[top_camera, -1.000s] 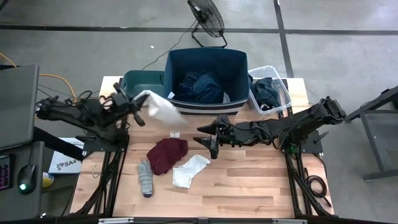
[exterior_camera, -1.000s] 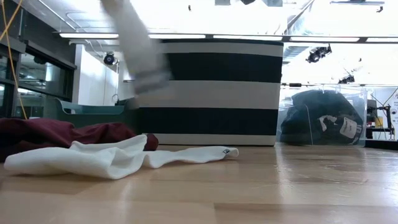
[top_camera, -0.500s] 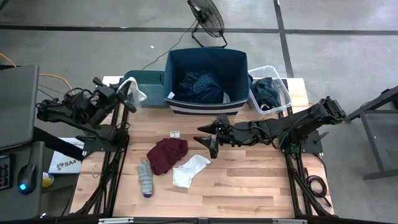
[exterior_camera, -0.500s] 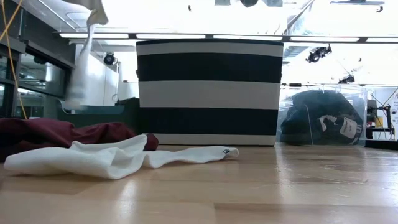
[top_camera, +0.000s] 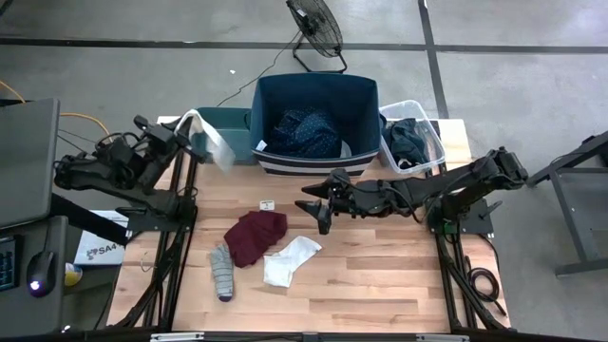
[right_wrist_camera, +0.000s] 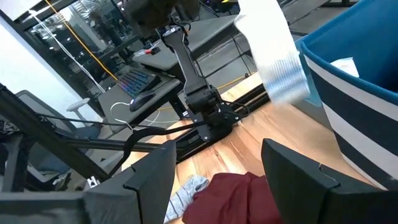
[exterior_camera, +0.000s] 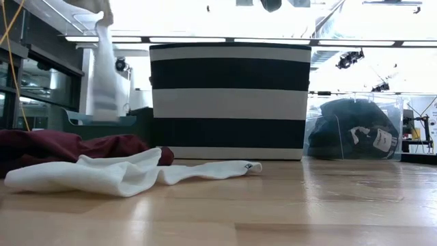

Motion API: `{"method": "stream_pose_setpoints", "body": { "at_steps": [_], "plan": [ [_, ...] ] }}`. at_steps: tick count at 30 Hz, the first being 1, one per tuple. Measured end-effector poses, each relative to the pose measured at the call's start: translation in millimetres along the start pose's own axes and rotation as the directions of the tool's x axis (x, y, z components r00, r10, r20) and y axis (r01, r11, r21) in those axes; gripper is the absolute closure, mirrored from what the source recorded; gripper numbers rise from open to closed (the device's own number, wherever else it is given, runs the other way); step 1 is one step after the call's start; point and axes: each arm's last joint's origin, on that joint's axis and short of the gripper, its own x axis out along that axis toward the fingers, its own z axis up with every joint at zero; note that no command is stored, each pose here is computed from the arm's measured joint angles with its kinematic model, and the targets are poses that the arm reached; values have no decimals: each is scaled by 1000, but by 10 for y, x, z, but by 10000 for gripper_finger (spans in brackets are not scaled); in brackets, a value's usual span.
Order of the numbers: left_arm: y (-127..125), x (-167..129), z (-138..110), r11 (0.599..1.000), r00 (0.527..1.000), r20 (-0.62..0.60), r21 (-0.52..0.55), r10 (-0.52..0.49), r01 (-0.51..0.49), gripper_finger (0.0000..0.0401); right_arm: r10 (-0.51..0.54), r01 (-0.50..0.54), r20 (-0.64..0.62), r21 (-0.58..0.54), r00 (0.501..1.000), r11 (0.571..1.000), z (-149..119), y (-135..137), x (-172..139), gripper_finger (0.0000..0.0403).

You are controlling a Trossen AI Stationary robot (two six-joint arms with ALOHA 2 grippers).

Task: Pick & Place Cloths
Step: Put the white sock into the green bin

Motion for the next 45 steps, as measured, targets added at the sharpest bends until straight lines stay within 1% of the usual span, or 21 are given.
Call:
{"method": "stream_pose_setpoints", "body": {
  "at_steps": [3, 6, 8, 13, 15, 20, 24, 27, 30, 34, 40, 45],
  "plan": [
    [19, 35, 45, 999, 999, 29, -50, 19, -17, 401, -2, 2, 1, -6, 1000, 1000, 3, -4, 2, 174],
    [15, 84, 91, 998, 998, 39, -42, 41, -40, 401, -3, 3, 1, -6, 1000, 1000, 8, -12, 6, 174],
    [-10, 129, 115, 998, 998, 38, -19, 58, -57, 401, -5, 5, 1, -7, 1000, 1000, 9, -17, 8, 174],
    [-141, 290, 181, 997, 997, 56, 48, 53, -56, 401, -15, 15, -14, -15, 1000, 1000, -6, -27, 8, 174],
    [-180, 384, 209, 994, 996, 51, 74, 78, -81, 401, -16, 15, -16, -15, 1000, 1000, -8, -28, 9, 174],
    [-171, 627, 265, 985, 991, 63, 117, 122, -128, 401, -15, 15, -15, -15, 1000, 1000, -8, -28, 9, 174],
    [-115, 818, 253, 982, 991, 31, 132, 133, -136, 401, -15, 15, -16, -15, 1000, 1000, -9, -27, 8, 174],
    [-68, 968, 178, 984, 993, -22, 136, 116, -112, 401, -15, 15, -16, -15, 1000, 1000, -8, -27, 8, 174],
    [-29, 1128, 24, 987, 988, -116, 131, 106, -91, 401, -15, 15, -16, -15, 1000, 1000, -9, -27, 8, 174],
    [29, 1331, -202, 997, 966, -248, 61, 66, -52, 401, -15, 15, -16, -15, 1000, 1000, -9, -27, 8, 174],
    [95, 1491, -482, 999, 906, -423, -48, -17, -4, 401, -15, 15, -16, -16, 1000, 1000, -9, -28, 8, 174],
    [108, 1512, -666, 991, 828, -558, -130, -58, -19, 401, -21, 21, -24, -20, 999, 1000, -18, -33, 8, 174]
  ]
}}
